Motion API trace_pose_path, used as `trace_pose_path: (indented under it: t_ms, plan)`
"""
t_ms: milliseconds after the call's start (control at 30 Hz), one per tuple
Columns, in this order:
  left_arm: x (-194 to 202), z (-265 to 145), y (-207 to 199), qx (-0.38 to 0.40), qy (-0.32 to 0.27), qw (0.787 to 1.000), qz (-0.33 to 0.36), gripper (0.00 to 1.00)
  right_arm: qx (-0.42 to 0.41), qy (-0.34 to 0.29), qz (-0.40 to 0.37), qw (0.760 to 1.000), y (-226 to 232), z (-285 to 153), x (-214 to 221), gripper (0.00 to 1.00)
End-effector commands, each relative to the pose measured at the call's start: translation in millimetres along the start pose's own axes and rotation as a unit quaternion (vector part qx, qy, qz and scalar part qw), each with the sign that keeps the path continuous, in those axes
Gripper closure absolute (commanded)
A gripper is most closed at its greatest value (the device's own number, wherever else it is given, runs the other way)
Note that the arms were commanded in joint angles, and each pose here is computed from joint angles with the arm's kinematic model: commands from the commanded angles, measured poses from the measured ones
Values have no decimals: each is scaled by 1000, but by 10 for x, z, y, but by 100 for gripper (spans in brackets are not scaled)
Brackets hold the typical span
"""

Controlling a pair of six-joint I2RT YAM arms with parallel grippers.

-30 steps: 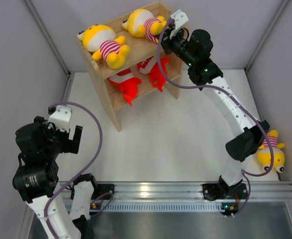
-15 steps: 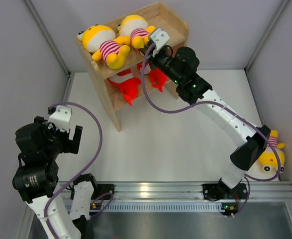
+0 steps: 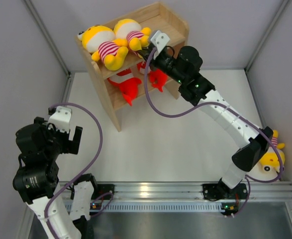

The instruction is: Place and organize the stuffed toys onto the shelf

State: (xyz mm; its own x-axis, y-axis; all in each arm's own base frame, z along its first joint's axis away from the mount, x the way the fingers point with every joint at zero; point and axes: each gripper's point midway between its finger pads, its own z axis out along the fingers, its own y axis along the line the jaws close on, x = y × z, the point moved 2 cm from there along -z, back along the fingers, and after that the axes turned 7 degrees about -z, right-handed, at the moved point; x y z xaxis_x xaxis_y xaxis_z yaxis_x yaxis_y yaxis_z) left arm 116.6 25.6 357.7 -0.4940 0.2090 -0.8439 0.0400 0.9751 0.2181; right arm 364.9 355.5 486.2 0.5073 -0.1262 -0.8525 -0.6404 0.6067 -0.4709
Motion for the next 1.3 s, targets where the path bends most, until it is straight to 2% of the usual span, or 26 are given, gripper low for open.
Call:
trace_pose_path:
  t_ms: [0,33,67,133,167,233,267,367,433,467,733,900,1000,1067,1167,1200,1233,1267]
  plan:
    - [-70,-4,26,-7,-20,1000,8,1,3,-59,-8,998,-163,-39,-472,100]
    - [-69,-1,32,-8,-20,1000,10,1,-1,-55,-8,998,-166,-28,-483,100]
    - [-68,-6,34,-9,-20,1000,10,2,-4,-48,-6,999,-150,4,-435,84]
    - [-61,-8,42,-12,-19,1000,10,2,-3,-39,-3,999,-152,9,-402,68]
    - [-54,-1,42,-11,-17,1000,11,1,0,-38,-3,999,-160,-14,-407,52]
    - [-50,3,41,-11,-17,1000,11,1,5,-29,-1,1000,-182,-43,-317,37]
    - [-44,6,37,-10,-16,1000,11,1,11,-31,0,999,-217,-82,-359,24]
    - [-48,7,30,-7,-17,1000,13,1,16,-27,-2,999,-268,-179,-391,11]
    - [-55,8,30,-7,-18,1000,12,1,19,-23,-3,1000,-294,-241,-407,7]
    - [-52,4,28,-7,-18,1000,12,2,21,-27,-6,999,-318,-301,-482,1]
    - [-53,17,17,-3,-17,1000,12,2,-45,-16,5,999,-119,-485,-560,0]
    - [-53,8,27,-6,-17,1000,13,2,-33,-32,27,999,-203,-590,-729,1]
    - [-48,16,18,-3,-17,1000,11,1,2,-36,48,998,-375,-757,-876,1]
    - [-49,17,4,0,-18,1000,10,2,64,-10,83,994,-591,-979,-885,1]
    - [-34,19,-18,5,-19,1000,7,2,208,58,135,967,-1034,-1479,-633,1]
    - [-24,21,-25,6,-18,1000,8,1,243,122,155,950,-1036,-1651,-262,1]
    - [-17,32,-25,7,-17,1000,8,1,334,158,172,913,-1293,-1963,-20,0]
    - [0,45,-33,9,-15,1000,9,1,374,169,177,894,-1377,-2252,39,0]
